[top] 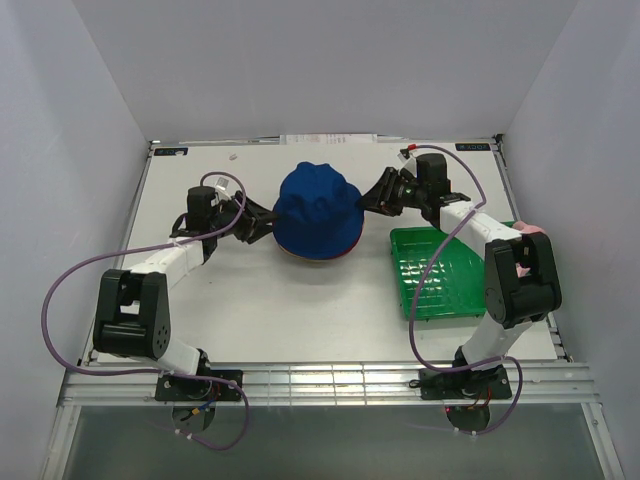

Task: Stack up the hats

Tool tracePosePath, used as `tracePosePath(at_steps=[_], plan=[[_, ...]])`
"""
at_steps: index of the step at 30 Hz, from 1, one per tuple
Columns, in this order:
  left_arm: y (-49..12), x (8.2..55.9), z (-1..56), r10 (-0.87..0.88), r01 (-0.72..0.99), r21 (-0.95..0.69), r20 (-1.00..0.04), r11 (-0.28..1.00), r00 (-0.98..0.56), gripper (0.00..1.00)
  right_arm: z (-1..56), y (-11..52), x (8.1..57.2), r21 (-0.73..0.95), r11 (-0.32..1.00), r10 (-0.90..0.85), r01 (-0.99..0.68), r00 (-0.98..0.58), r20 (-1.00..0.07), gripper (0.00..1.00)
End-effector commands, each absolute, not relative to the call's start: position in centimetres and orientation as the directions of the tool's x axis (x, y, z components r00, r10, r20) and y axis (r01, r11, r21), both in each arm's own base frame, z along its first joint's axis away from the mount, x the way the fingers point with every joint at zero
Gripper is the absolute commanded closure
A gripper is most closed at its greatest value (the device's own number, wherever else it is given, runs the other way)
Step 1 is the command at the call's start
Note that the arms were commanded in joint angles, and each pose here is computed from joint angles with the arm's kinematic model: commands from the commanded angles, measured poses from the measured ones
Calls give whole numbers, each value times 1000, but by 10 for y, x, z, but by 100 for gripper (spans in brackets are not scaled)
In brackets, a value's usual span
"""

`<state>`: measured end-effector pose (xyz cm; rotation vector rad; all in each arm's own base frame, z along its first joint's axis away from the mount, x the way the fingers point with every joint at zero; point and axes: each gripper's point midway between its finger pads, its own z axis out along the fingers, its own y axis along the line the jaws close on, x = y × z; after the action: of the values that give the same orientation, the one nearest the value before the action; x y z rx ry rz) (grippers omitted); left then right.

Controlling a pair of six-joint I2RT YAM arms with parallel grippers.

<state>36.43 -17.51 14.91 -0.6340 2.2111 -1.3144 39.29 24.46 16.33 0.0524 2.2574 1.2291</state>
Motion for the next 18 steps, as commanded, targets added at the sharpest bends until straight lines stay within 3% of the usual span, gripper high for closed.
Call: tracePosePath(at_steps=[1, 5, 11, 18], plan=[[-177, 364, 158, -609, -107, -904, -187, 413, -771, 45, 169, 248, 396, 814, 528, 308, -241, -839, -449, 66], [-177, 363, 158, -615, -110, -905, -186, 411, -766, 49, 167, 247, 396, 816, 530, 315, -232, -839, -444, 81], [-175, 362, 157, -628, -121, -905, -182, 408, -757, 61, 157, 241, 396, 813, 543, 325, -209, -841, -433, 91], [-174, 362, 156, -640, -130, -906, -178, 403, -747, 78, 148, 237, 396, 806, 560, 328, -193, -841, -430, 92]])
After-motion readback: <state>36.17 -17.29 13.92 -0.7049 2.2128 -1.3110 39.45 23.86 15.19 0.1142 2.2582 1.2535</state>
